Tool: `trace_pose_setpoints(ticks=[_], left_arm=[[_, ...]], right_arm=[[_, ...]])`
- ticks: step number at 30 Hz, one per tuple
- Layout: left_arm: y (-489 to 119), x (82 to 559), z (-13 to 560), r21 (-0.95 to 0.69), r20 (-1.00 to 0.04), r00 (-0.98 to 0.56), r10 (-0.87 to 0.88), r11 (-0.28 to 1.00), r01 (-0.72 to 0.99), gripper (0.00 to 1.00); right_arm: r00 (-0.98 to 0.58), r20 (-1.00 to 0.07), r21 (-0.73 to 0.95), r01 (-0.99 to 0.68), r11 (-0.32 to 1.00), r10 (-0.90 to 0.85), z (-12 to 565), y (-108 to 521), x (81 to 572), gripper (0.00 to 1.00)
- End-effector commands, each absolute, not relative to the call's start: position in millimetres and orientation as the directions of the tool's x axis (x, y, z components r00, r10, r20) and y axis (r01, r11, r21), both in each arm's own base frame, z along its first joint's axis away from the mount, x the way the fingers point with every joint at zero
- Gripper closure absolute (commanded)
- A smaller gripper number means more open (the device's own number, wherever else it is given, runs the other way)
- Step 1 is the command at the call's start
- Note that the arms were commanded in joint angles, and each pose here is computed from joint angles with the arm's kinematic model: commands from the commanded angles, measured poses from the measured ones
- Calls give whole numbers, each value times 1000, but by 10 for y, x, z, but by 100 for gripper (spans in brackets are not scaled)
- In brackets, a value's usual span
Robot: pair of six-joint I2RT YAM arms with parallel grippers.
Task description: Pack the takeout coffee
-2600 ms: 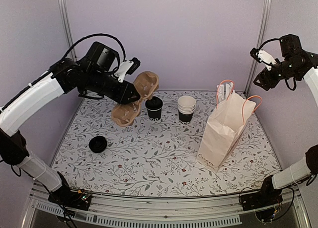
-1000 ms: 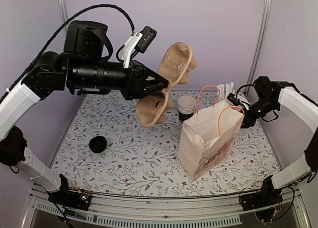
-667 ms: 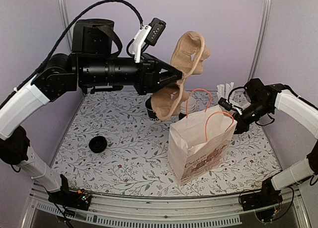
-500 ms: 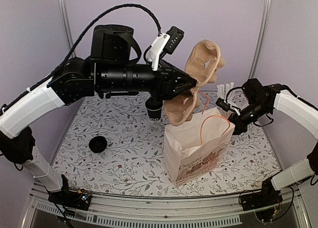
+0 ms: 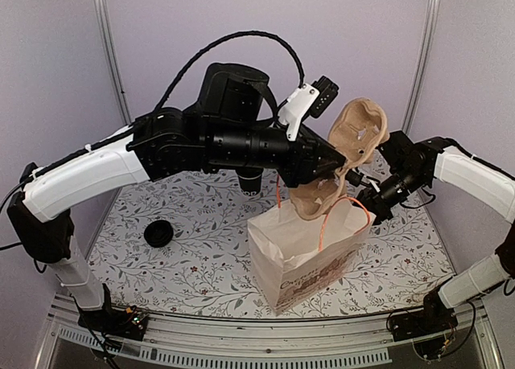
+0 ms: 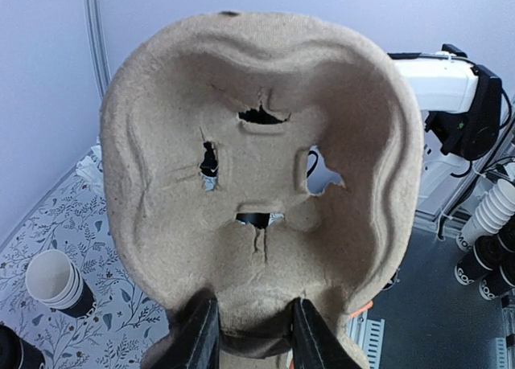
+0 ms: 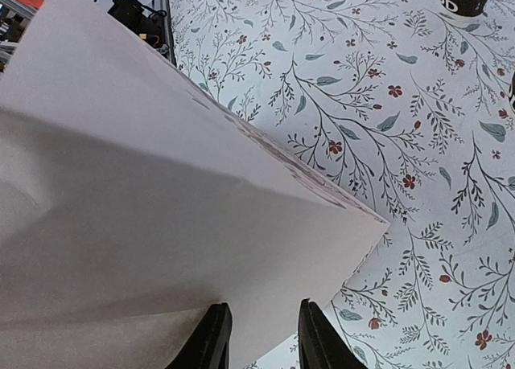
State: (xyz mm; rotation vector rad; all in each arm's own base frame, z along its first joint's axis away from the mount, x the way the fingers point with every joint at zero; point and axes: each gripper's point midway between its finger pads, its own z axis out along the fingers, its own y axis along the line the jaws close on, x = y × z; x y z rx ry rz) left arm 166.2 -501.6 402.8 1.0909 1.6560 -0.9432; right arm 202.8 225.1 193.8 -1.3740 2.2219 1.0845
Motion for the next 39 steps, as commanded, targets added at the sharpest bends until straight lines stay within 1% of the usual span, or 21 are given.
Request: trace_pose_setpoints(ticks=[1, 6, 7, 10, 14, 17, 22, 29, 33, 39], left_arm=[[-4915, 1512, 4461, -109, -977, -153, 147, 275, 955, 68], [-4692, 1480, 4711, -124, -987, -149, 66, 290, 949, 67], [-4680, 1490, 4724, -129, -987, -152, 55, 296, 946, 66], [-4748, 1543, 4635, -159, -982, -184, 51, 316, 935, 66], [-4862, 1597, 4524, -183, -977, -208, 45, 324, 928, 66], [-4900, 1709, 4442, -165, -979, -199, 53, 373, 913, 66], [-4974, 1812, 4334, -157, -978, -198, 67, 387, 909, 67], [-5099, 1886, 4086, -186, -966, -239, 98, 377, 907, 67], [-5111, 1780, 3909, -213, -953, -271, 134, 337, 917, 68], [-4967, 1656, 3704, -238, -938, -303, 171, 320, 917, 68]], right_arm=[[-441, -653, 400, -891, 214, -616, 1956, 2279, 2032, 69], [-431, -700, 370, -901, 227, -569, 2001, 2217, 2082, 66], [-435, -711, 368, -900, 234, -553, 2029, 2190, 2117, 64], [-444, -735, 375, -896, 238, -512, 2082, 2140, 2176, 62], [-452, -734, 381, -892, 242, -508, 2003, 2114, 2180, 62], [-450, -736, 382, -893, 239, -505, 1961, 2115, 2164, 61], [-443, -744, 376, -896, 235, -500, 1913, 2107, 2125, 61], [-430, -756, 361, -903, 234, -494, 1955, 2102, 2118, 61], [-425, -765, 351, -905, 240, -484, 1968, 2080, 2122, 60], [-432, -775, 354, -901, 250, -462, 1933, 2052, 2130, 60]])
